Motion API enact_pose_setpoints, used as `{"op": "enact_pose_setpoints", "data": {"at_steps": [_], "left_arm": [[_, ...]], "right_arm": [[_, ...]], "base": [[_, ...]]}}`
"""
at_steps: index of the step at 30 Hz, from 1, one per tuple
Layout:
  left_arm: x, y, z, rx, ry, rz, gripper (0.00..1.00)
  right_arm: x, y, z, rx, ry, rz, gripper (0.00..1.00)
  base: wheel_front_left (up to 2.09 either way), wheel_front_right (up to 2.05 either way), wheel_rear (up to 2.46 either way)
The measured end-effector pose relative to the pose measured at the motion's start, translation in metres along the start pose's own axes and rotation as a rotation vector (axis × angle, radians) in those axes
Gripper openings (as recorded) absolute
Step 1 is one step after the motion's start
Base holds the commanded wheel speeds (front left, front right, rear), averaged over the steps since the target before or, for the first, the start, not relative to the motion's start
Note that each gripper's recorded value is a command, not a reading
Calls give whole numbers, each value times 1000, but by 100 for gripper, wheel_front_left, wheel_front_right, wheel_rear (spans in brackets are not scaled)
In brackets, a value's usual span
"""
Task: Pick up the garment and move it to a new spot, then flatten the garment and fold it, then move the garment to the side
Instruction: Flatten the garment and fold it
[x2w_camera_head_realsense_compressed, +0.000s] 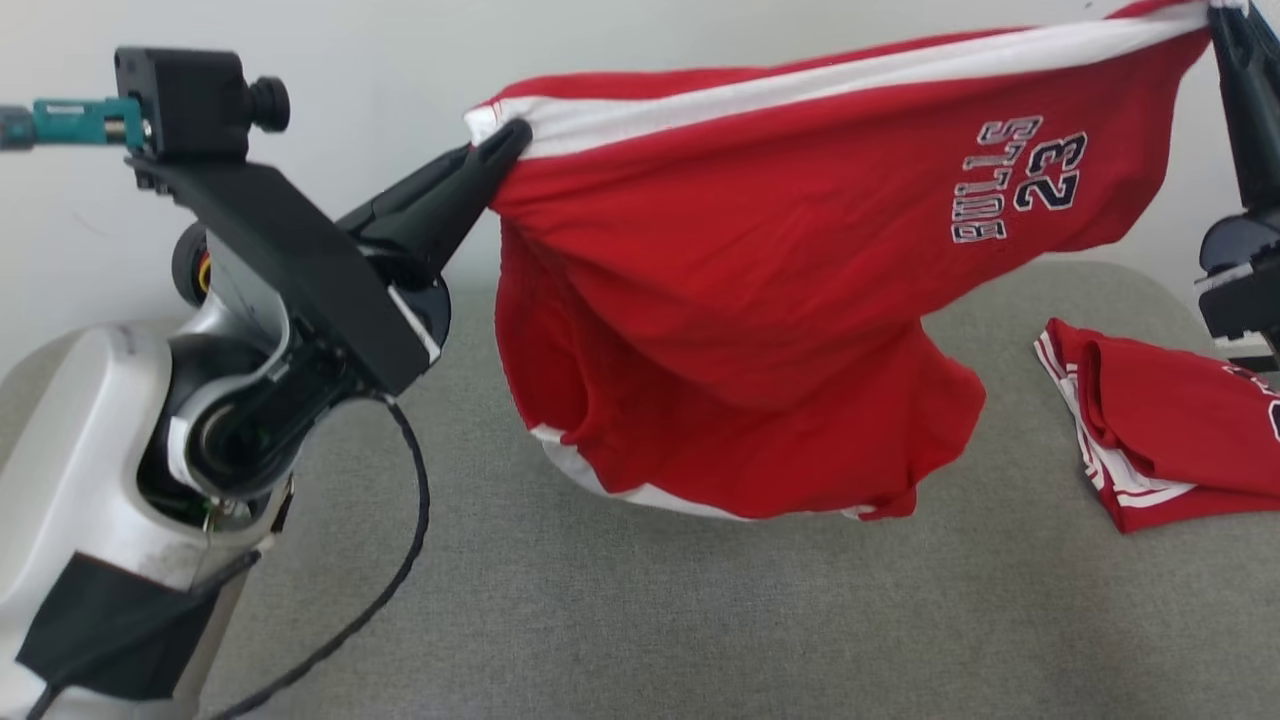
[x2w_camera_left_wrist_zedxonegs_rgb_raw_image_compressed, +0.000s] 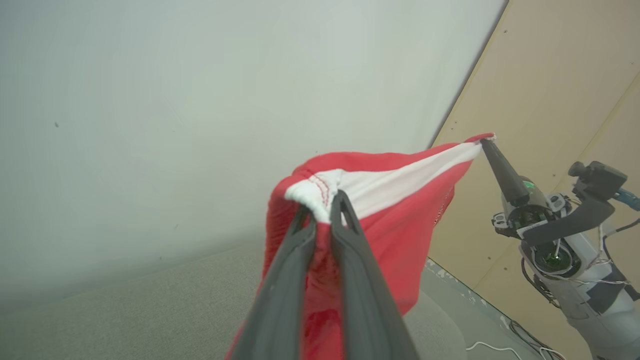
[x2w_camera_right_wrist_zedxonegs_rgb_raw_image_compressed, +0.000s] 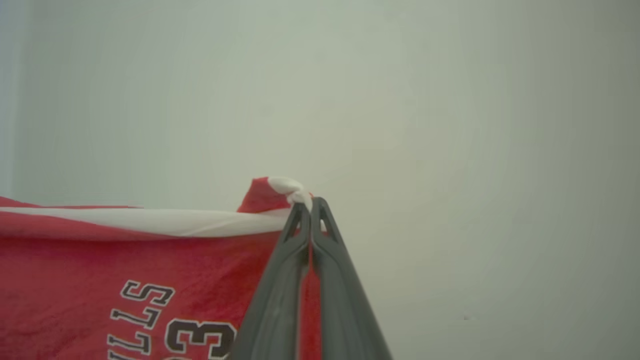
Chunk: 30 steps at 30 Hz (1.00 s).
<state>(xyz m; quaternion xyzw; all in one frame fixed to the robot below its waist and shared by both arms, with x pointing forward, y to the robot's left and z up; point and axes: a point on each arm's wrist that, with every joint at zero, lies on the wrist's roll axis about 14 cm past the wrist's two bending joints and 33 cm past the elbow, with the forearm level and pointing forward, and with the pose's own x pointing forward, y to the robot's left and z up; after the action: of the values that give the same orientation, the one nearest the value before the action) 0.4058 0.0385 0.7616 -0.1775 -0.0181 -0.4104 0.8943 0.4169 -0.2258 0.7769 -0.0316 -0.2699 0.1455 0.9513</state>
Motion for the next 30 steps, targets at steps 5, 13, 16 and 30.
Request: {"op": "enact_pose_setpoints", "data": {"at_steps": [5, 13, 16, 30], "left_arm": [[22, 16, -7, -23, 50, 15, 0], [77, 56, 2, 89, 43, 39, 0], [104, 84, 20, 217, -35, 84, 0], [186, 198, -64, 453, -215, 27, 0]], "right_arm": [[20, 0, -18, 48, 58, 3, 0], [86, 5, -44, 42, 81, 20, 0], [122, 1, -48, 23, 19, 4, 0], [169, -3, -200, 4, 36, -51, 0]], "base": [[0, 0, 0], [0, 0, 0], [0, 0, 0], [0, 0, 0]]}}
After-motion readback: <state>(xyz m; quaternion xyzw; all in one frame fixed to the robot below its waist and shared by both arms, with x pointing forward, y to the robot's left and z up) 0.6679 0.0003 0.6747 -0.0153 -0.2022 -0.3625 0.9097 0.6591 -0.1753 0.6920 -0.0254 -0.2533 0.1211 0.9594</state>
